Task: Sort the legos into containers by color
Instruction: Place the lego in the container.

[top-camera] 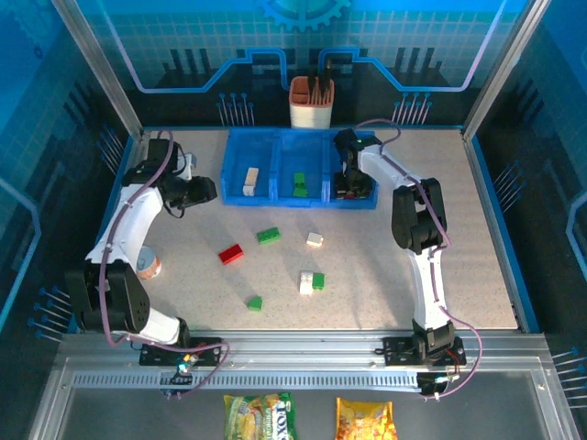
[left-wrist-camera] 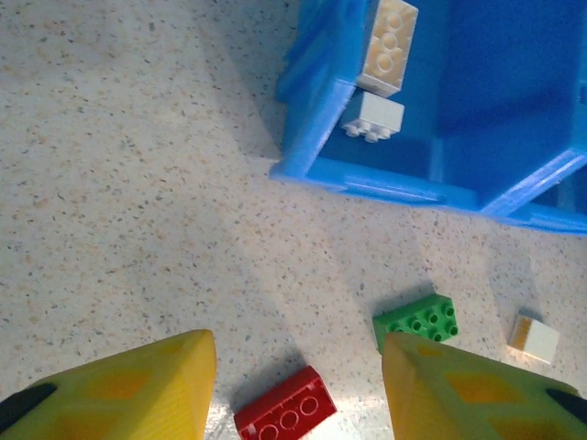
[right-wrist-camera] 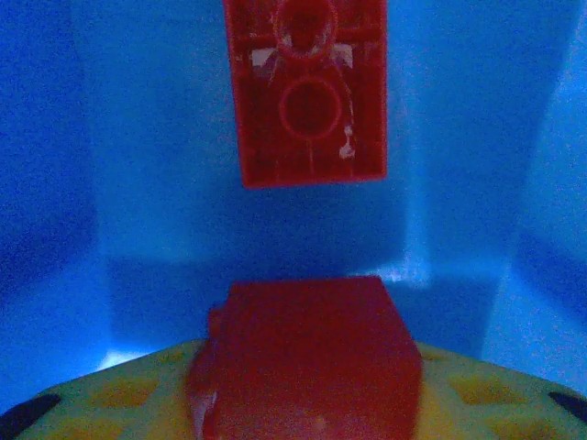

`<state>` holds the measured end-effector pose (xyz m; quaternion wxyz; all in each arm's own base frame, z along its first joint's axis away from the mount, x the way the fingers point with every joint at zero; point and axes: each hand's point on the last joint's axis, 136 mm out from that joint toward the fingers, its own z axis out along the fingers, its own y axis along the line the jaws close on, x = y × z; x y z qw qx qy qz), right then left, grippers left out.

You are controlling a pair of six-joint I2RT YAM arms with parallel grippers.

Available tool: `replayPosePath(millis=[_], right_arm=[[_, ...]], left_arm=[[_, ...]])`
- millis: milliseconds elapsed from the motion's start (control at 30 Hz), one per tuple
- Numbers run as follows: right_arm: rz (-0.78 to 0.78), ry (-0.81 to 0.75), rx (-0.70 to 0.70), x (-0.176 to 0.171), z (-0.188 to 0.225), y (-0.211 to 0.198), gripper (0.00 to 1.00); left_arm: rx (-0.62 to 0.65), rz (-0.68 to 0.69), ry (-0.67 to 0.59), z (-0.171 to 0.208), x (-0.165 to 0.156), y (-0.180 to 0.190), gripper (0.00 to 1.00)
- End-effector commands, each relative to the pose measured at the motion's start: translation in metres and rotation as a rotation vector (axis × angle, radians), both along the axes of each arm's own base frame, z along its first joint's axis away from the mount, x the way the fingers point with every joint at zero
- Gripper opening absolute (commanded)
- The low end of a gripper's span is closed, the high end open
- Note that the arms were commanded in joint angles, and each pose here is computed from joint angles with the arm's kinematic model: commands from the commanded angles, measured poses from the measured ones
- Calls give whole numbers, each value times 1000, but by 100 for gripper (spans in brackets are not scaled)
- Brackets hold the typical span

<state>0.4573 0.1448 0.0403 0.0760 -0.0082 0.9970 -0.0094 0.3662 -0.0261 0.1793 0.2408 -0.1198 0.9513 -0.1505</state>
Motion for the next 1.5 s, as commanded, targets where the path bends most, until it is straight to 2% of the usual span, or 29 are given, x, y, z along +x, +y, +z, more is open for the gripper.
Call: replayPosePath(millis=[0, 267, 567, 933, 1133, 1267, 1367, 1467], right_arm=[[-13, 64, 9, -17, -9, -7, 55], [0, 56, 19, -29, 3, -9, 57], [15, 3, 49, -34, 35, -3, 58], [51, -75, 71, -53, 83, 5, 59], [60, -117, 74, -68, 98, 1, 59], [74, -125, 77, -74, 100, -1, 59], [88, -134, 74, -77, 100, -3, 59], [103, -128, 79, -81, 99, -4, 59]], left_arm=[[-26, -43, 24, 12, -6, -15, 52], [-34, -90, 77, 8, -33, -43, 52], [32, -97, 190, -40, -58, -58, 52], [96, -14, 294, -87, -67, -55, 57], [135, 87, 342, -103, -74, -52, 62], [152, 137, 359, -112, -80, -54, 73], [138, 159, 366, -117, -83, -59, 85], [133, 190, 373, -123, -85, -62, 86]])
